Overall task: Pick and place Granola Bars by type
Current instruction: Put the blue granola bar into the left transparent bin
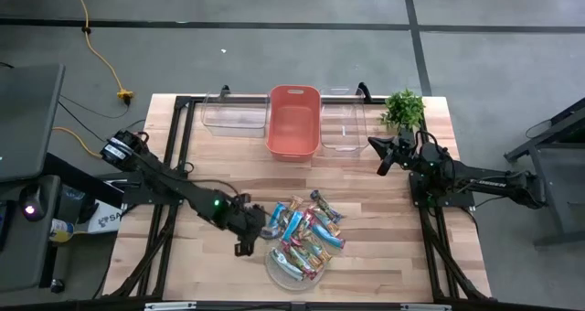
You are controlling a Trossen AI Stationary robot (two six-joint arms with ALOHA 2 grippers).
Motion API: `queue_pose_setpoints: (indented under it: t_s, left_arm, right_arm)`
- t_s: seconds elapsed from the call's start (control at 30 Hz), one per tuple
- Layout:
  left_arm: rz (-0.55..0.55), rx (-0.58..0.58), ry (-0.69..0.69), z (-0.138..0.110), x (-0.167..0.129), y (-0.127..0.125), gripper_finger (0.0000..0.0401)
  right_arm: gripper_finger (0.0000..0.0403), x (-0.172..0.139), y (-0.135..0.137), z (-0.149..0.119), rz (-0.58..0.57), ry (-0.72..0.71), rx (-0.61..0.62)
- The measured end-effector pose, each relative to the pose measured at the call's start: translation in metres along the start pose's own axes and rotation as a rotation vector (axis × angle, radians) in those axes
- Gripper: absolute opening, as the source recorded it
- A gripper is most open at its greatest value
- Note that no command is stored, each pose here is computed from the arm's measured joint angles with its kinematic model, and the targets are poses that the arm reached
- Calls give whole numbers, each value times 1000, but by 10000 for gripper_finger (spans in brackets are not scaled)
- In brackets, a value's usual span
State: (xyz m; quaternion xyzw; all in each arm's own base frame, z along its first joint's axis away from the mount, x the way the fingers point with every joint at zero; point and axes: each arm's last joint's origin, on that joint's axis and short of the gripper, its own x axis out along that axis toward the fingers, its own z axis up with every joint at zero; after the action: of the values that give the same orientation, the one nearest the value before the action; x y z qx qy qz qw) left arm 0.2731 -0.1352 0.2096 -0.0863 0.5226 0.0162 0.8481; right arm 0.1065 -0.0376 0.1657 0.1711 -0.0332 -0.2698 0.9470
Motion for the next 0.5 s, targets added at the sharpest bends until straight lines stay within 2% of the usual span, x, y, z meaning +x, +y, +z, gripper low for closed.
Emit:
queue_pose_setpoints:
  t_s: [0.13, 0.27, 0.4, 0.5]
  left_arm:
    - [0, 9, -156, 31, -34, 16, 64]
    - [-37, 1, -362, 57, -82, 34, 64]
    - [-68, -27, -589, 67, -133, 56, 64]
    - [-45, -79, -739, 65, -168, 76, 64]
  right_arm:
    - [0, 0, 0, 0, 0, 1, 0]
    - [0, 0, 0, 0, 0, 1, 0]
    - [0, 0, 0, 0, 1, -1, 0]
    - [0, 0, 0, 0, -2, 3, -1]
